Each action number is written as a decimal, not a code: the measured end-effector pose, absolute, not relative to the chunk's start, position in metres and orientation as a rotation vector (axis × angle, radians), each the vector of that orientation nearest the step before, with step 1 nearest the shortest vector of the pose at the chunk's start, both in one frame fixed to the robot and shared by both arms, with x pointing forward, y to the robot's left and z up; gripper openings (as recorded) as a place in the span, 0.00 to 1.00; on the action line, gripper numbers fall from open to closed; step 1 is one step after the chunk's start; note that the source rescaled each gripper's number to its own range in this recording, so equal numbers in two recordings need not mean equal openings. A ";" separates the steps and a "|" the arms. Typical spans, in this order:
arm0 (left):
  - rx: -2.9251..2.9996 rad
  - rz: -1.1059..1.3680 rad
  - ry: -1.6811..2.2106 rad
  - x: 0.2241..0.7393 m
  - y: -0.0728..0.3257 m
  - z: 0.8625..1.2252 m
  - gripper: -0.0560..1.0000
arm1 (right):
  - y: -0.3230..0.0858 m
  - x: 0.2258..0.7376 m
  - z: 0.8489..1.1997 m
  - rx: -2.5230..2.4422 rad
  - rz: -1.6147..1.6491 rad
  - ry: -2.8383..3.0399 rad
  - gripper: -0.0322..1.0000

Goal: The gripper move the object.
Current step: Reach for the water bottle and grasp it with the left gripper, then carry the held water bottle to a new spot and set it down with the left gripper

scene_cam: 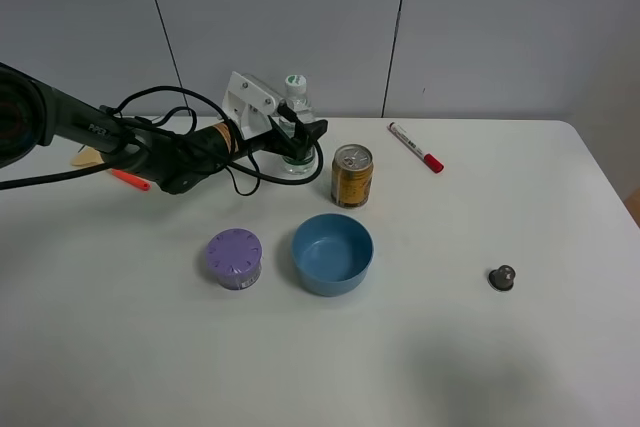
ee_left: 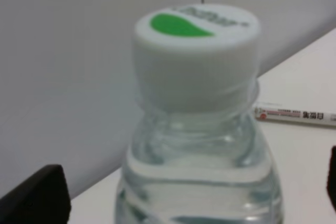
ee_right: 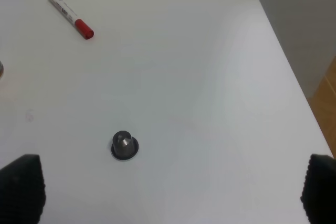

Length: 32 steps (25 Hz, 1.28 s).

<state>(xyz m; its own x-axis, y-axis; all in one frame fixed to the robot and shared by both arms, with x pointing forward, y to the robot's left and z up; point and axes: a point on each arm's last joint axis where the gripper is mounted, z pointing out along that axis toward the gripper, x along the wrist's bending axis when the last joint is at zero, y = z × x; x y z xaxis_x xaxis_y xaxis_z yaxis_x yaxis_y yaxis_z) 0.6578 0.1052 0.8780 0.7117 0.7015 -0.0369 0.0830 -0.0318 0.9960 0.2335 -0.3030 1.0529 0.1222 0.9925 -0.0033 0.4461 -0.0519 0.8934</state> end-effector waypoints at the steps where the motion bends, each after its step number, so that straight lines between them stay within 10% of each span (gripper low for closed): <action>1: 1.545 0.559 0.661 0.659 0.103 0.877 1.00 | -0.303 0.233 1.053 1.616 0.879 1.432 1.00; 15: 1.576 0.550 0.662 0.672 0.088 0.856 0.96 | -0.303 0.233 1.053 1.616 0.879 1.432 1.00; 17: 1.572 0.549 0.665 0.673 0.088 0.856 0.73 | -0.303 0.233 1.053 1.616 0.879 1.432 1.00; 20: 1.547 0.511 0.707 0.673 0.088 0.856 0.05 | -0.303 0.233 1.053 1.616 0.879 1.432 1.00; 32: 1.479 0.394 0.842 0.674 0.089 0.867 0.13 | -0.303 0.233 1.053 1.616 0.879 1.432 1.00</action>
